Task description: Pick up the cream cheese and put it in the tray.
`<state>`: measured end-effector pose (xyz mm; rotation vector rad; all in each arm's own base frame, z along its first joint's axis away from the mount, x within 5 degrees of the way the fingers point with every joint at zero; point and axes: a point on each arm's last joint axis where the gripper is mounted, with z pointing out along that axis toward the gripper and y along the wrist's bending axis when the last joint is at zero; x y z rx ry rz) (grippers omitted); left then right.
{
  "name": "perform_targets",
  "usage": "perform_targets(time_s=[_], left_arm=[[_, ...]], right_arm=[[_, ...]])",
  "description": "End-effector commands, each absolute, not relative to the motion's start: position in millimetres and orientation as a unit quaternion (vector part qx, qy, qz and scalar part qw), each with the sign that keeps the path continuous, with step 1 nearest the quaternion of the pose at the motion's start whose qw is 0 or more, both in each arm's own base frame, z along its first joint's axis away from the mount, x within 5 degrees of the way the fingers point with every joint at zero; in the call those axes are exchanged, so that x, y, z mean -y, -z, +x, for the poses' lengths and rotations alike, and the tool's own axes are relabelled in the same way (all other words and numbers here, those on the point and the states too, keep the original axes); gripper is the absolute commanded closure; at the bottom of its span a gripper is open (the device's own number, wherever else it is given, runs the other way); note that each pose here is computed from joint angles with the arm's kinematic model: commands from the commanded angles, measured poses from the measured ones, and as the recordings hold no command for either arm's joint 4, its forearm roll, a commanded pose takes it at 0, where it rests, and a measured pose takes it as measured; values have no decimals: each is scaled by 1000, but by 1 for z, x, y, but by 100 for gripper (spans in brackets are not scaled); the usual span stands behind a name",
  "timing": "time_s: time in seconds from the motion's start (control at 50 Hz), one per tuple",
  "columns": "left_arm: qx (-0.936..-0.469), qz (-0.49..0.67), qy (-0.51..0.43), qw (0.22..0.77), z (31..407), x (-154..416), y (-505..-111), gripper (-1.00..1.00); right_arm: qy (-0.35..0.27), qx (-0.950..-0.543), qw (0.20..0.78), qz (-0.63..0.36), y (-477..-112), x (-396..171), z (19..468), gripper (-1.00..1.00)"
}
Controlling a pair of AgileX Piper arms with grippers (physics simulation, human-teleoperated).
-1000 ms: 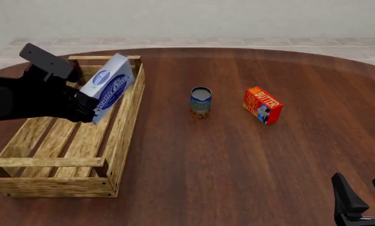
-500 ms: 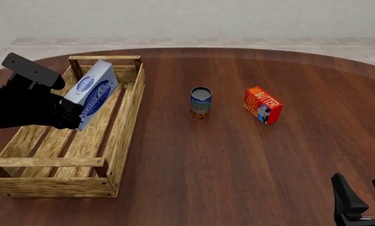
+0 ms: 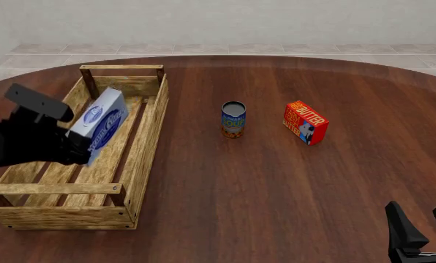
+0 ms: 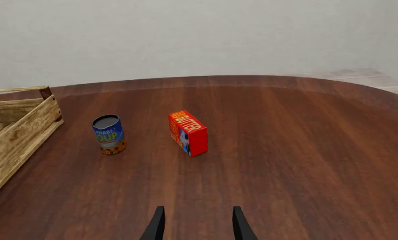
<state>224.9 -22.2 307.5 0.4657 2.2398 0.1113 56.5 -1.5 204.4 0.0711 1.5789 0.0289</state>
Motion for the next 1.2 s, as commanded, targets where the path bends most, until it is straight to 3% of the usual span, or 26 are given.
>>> perform_targets(time_s=[0.02, 1.2], left_arm=[[-893, 180, -51, 409, 228, 17, -299, 100], [-904, 157, -56, 393, 246, 7, -276, 100]], right_arm=[[-13, -710, 704, 33, -204, 2, 56, -100], [-14, -711, 702, 35, -204, 2, 56, -100]])
